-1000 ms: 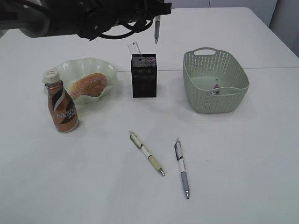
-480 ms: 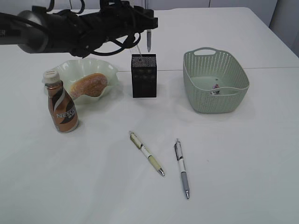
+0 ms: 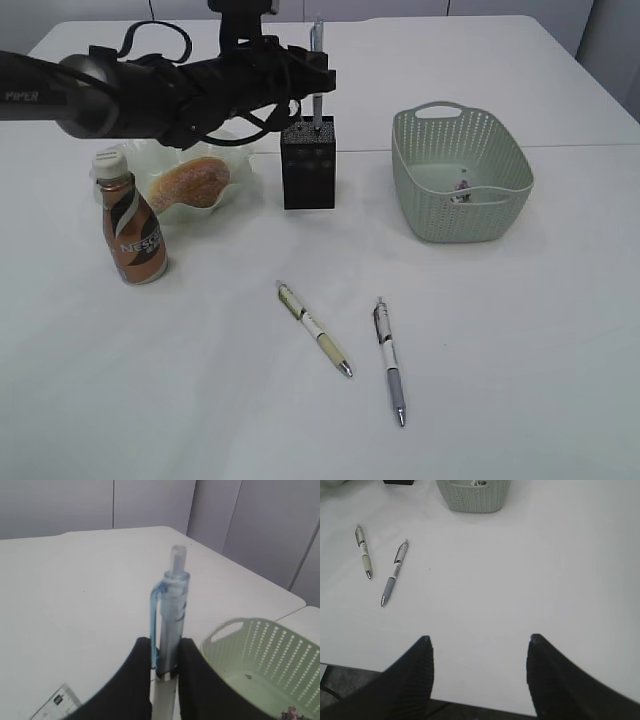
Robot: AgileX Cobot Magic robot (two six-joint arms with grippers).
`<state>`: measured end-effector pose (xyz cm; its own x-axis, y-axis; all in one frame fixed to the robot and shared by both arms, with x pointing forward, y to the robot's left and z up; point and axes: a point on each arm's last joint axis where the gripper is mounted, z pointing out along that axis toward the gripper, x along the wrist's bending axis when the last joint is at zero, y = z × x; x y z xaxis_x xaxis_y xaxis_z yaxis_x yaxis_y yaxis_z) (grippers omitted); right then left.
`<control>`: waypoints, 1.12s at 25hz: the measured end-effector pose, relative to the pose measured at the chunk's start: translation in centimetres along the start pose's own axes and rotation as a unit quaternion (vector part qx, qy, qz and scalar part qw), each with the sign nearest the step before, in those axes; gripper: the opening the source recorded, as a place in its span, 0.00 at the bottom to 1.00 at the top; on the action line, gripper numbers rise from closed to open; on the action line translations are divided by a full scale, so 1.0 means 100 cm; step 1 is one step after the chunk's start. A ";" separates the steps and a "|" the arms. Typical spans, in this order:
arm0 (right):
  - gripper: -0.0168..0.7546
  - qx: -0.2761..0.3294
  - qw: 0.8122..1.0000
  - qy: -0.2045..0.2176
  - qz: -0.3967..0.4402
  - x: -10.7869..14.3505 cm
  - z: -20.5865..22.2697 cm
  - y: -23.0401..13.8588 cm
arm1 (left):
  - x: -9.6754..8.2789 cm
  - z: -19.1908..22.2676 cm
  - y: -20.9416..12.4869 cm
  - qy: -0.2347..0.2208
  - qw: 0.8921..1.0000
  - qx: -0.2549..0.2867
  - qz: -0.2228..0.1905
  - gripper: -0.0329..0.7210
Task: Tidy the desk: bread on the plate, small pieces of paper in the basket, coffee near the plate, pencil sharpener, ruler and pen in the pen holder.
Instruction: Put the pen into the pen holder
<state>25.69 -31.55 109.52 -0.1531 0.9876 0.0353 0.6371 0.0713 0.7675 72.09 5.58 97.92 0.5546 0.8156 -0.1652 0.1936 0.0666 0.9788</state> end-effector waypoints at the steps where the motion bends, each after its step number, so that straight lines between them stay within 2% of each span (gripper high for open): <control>1: 0.62 0.000 1.000 0.000 0.000 0.000 0.000 0.000 | 0.003 0.001 -0.004 0.002 1.000 0.003 -0.002 0.15; 7: 0.62 0.000 1.000 0.000 0.000 0.000 0.000 0.000 | 0.012 0.004 -0.015 0.002 1.000 -0.006 -0.017 0.16; 13: 0.62 0.000 1.000 0.000 0.000 0.000 0.000 0.000 | 0.012 0.004 -0.016 -0.002 1.000 -0.011 -0.018 0.18; 17: 0.62 0.000 1.000 0.000 0.000 0.000 0.000 0.000 | 0.013 0.004 -0.015 0.004 0.999 -0.016 -0.033 0.25; 22: 0.62 0.000 1.000 0.000 0.000 0.000 0.000 0.000 | 0.013 0.004 -0.015 0.007 0.999 -0.018 -0.040 0.45; 28: 0.62 0.000 1.000 0.000 0.000 0.000 0.000 0.000 | 0.013 0.004 -0.015 0.007 0.999 -0.018 -0.040 0.48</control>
<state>25.70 -31.55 109.52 -0.1528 0.9877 0.0348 0.6369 0.0715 0.7676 72.89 6.31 96.22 0.5271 0.8145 -0.2425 0.2087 0.1525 0.9660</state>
